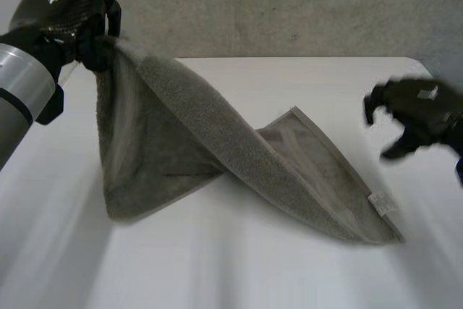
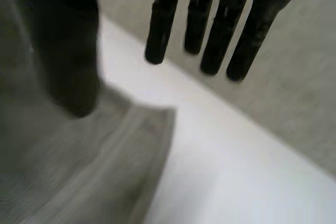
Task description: Fold the towel.
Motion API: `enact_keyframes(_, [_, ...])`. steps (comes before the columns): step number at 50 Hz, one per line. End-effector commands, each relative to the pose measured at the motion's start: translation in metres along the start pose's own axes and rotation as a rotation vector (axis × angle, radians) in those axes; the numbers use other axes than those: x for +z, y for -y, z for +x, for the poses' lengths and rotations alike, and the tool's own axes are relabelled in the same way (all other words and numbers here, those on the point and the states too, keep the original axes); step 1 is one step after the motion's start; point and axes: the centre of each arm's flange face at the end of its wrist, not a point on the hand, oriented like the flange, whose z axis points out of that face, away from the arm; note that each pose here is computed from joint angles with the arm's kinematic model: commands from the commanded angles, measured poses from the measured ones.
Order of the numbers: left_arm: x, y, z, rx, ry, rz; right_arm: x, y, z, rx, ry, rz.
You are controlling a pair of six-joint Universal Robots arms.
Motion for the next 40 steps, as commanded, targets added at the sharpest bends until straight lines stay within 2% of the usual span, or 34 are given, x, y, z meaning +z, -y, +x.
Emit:
enact_keyframes(1, [-0.003, -0.027, 0.003, -0.004, -0.008, -0.083, 0.002, -0.069, -0.030, 0.005, 0.091, -0.244])
enact_keyframes(5, [0.000, -0.034, 0.004, -0.004, -0.012, -0.104, 0.001, -0.090, -0.046, 0.067, 0.126, -0.300])
enact_keyframes(13, [0.004, -0.032, -0.001, -0.001, 0.001, -0.095, -0.003, -0.103, -0.056, 0.113, 0.136, -0.317])
enact_keyframes(26, [0.009, -0.025, -0.009, -0.004, 0.026, -0.072, 0.007, -0.118, -0.073, 0.093, 0.176, -0.294])
enact_keyframes(35, [0.009, -0.027, -0.013, -0.007, 0.038, -0.078, 0.016, -0.127, -0.069, 0.068, 0.133, -0.307])
enact_keyframes(40, [0.009, -0.026, -0.013, -0.010, 0.041, -0.077, 0.022, -0.116, -0.057, 0.050, 0.088, -0.266])
